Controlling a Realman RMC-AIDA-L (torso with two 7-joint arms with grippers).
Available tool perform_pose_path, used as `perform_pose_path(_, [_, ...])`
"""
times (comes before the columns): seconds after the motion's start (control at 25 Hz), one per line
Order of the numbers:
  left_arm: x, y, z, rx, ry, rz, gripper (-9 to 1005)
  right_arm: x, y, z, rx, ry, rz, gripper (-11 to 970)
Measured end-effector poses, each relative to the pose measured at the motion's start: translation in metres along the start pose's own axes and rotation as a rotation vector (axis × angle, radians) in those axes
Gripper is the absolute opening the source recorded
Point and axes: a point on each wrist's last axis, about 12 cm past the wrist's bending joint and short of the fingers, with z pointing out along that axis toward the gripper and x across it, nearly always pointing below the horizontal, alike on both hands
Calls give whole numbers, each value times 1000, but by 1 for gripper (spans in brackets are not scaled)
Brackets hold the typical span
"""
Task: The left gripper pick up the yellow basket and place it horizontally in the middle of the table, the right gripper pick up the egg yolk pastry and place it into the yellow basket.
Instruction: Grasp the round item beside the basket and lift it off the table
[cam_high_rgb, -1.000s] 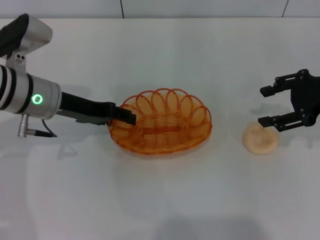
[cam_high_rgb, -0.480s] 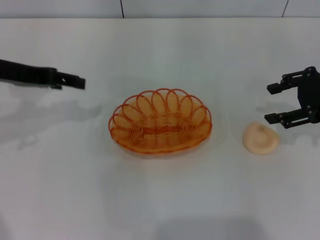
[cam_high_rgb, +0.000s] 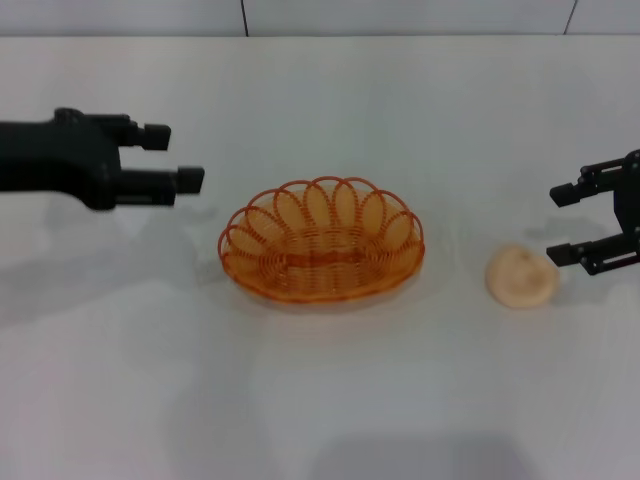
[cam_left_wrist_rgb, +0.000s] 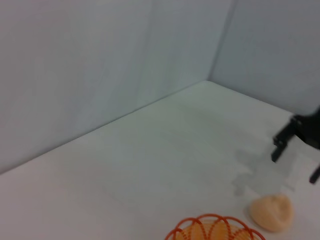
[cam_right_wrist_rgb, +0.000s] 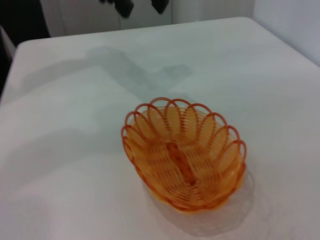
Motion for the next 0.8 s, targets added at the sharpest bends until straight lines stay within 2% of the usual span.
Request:
perform_pose_path(0.08, [15, -7, 0, 17, -18, 118, 722, -1, 2, -1, -17, -1, 10, 621])
perform_pose_path(0.36, [58, -24, -5, 23, -55, 323, 722, -7, 5, 7, -47, 6, 51, 617])
perform_pose_path(0.56, [77, -31, -7, 34, -74, 364, 722, -11, 10, 17, -71, 67, 72, 613])
perform_pose_path(0.8, [97, -33, 4, 51, -48, 337, 721, -28, 9, 44, -84, 122, 65, 610])
